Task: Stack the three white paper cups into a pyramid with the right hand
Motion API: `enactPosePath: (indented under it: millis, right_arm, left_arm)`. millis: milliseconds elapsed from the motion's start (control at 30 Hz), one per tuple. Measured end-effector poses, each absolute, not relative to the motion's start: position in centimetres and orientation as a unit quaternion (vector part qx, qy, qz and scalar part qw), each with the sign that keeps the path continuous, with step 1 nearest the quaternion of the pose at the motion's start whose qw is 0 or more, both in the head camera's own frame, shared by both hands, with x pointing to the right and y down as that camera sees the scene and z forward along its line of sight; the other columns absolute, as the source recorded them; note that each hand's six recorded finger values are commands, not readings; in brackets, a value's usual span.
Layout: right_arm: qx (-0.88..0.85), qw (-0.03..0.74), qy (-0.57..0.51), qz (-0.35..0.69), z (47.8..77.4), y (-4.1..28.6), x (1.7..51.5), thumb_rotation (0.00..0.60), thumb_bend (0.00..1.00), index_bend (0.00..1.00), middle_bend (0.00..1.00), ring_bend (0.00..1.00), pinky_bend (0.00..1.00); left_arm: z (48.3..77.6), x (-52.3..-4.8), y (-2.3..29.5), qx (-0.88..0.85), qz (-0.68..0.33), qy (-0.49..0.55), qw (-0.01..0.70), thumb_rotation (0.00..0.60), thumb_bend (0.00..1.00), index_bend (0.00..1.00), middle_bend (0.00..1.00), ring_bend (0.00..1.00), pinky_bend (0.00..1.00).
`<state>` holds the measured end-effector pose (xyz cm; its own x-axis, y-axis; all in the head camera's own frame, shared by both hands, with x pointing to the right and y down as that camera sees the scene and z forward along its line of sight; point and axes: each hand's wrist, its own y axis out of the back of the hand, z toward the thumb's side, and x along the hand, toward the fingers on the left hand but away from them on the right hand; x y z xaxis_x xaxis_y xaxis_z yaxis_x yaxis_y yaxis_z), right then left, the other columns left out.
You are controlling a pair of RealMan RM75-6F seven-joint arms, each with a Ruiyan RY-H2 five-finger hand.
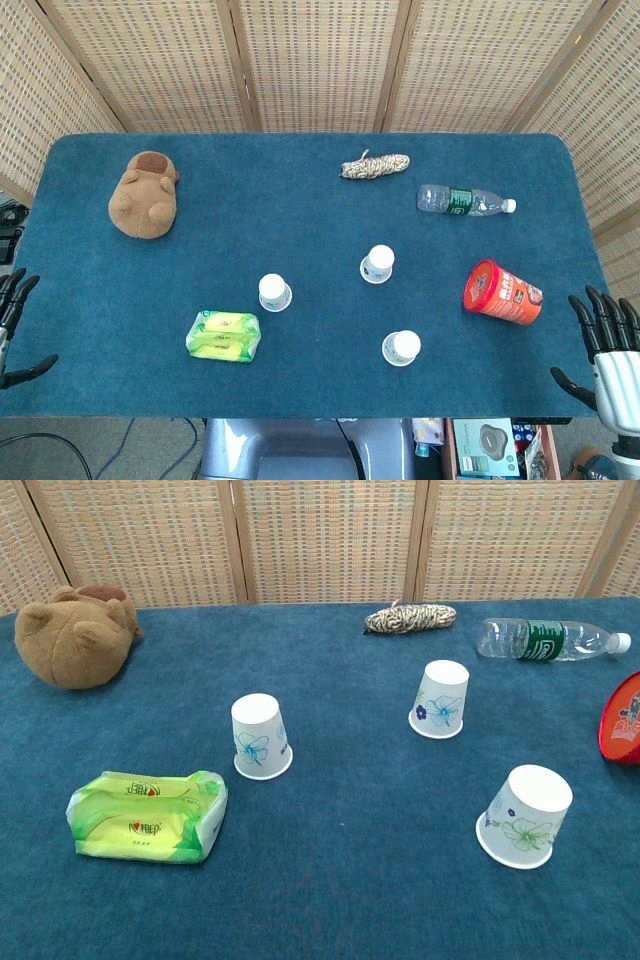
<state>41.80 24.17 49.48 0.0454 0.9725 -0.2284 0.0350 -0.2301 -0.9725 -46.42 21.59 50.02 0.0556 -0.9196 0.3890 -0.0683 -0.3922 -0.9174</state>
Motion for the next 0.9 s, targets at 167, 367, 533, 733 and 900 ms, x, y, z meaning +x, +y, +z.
enactPosePath:
  millis: [167, 367, 533, 733, 900]
  right_arm:
    - [-0.574, 0.44, -0.435, 0.537, 49.8, 24.1, 41.7, 0.6, 0.0, 0.0, 0.0, 0.0, 0.0]
    - [-0.58, 0.442, -0.431, 0.532, 50.1, 23.9, 41.4, 0.6, 0.0, 0.0, 0.01, 0.0, 0.0]
    - [-0.598, 0.463, -0.427, 0.496, 50.2, 22.5, 39.7, 0.6, 0.0, 0.03, 0.1, 0.01, 0.01]
    - [-0.65, 0.471, -0.387, 0.454, 51.7, 18.6, 36.3, 0.6, 0.0, 0.11, 0.17, 0.08, 0.14]
    - [-0.704, 0.444, -0.343, 0.436, 54.1, 14.9, 32.5, 0.6, 0.0, 0.13, 0.21, 0.11, 0.22]
  left_arm:
    - [50.0, -46.4, 21.6, -0.62, -0.559, 0.399, 0.379, 0.6, 0.1, 0.0, 0.0, 0.0, 0.0]
    - [49.9, -46.4, 21.5, -0.622, -0.554, 0.402, 0.38, 0.6, 0.1, 0.0, 0.0, 0.0, 0.0]
    - [49.9, -46.4, 21.4, -0.622, -0.553, 0.402, 0.381, 0.6, 0.1, 0.0, 0.0, 0.0, 0.0]
    - [50.4, -46.2, 21.3, -0.624, -0.557, 0.395, 0.381, 0.6, 0.1, 0.0, 0.0, 0.0, 0.0]
    - [50.8, -46.3, 21.1, -0.622, -0.562, 0.392, 0.379, 0.6, 0.1, 0.0, 0.0, 0.0, 0.0]
